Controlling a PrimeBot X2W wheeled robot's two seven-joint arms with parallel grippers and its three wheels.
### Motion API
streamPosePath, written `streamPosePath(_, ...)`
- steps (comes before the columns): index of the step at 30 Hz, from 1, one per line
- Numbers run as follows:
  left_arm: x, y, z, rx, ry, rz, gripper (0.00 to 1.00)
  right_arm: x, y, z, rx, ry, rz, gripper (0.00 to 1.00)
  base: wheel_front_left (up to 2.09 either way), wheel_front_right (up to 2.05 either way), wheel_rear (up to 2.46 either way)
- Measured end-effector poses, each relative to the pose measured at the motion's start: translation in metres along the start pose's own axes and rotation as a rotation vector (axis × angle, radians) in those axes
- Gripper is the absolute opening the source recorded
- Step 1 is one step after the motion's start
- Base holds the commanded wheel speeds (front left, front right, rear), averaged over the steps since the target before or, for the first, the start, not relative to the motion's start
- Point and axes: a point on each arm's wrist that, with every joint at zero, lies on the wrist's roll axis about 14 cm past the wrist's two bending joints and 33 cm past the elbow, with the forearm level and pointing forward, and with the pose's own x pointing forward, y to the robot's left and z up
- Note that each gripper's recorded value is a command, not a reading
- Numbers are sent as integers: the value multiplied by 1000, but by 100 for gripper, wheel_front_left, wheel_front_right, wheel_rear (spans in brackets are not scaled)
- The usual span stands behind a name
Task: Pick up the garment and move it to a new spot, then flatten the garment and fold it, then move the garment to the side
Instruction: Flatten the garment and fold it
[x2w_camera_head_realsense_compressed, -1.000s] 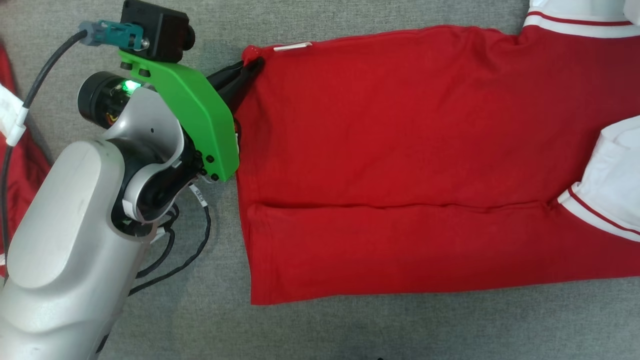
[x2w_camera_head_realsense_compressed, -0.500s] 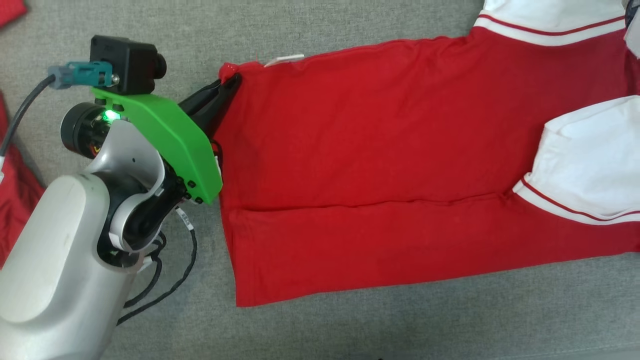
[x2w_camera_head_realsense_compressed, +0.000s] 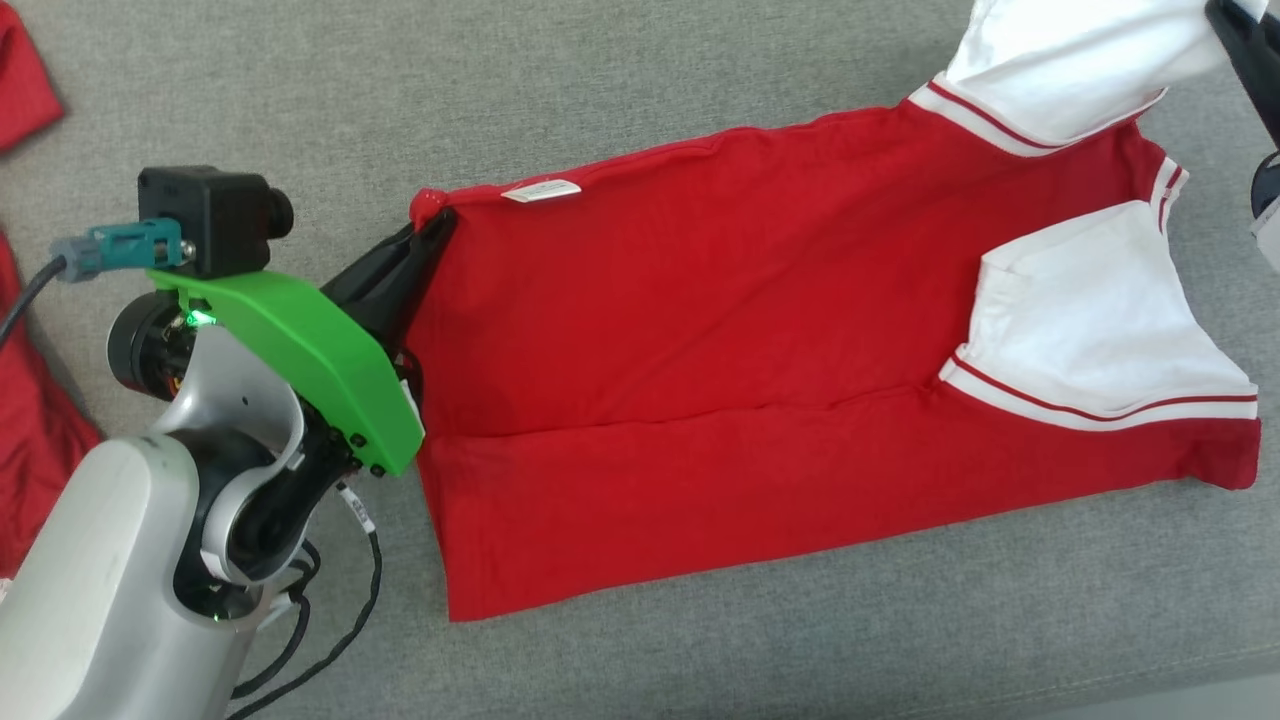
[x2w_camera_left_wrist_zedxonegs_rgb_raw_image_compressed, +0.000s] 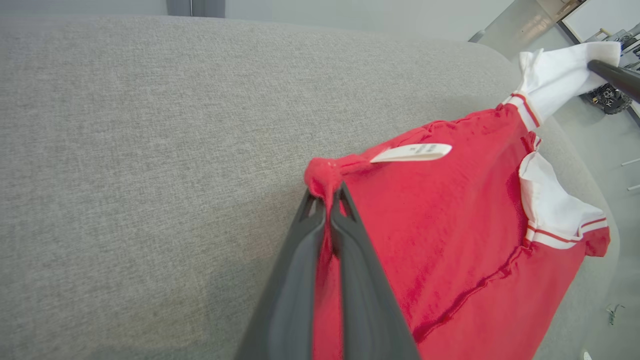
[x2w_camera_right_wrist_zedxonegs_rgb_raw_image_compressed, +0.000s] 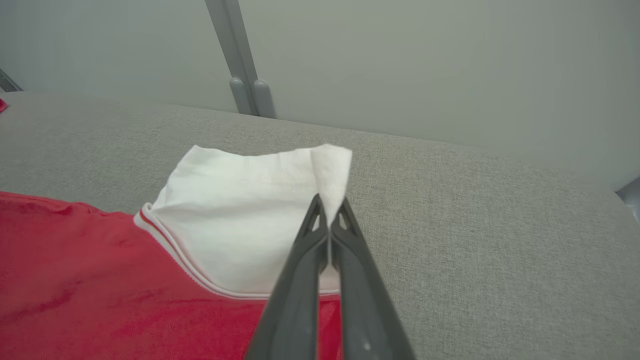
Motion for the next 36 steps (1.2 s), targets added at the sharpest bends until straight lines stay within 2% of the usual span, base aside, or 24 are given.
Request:
streamPosePath(8, -14, -9, -14, -48, -28, 3, 0, -41, 8, -13, 49, -44, -23, 0, 0, 0, 0)
streamPosePath(17, -26, -12, -26, -105, -119, 26, 0, -75, 29, -54, 175, -54, -65, 0, 0, 0, 0)
streamPosePath(24, -27, -12, -43, -120, -135, 34, 0, -81, 37, -69, 203, -44, -87, 0, 0, 0, 0)
streamPosePath(36, -37, -15, -52, -127, -174, 31, 0, -84, 34, -76, 168, -6, -95, 0, 0, 0, 0)
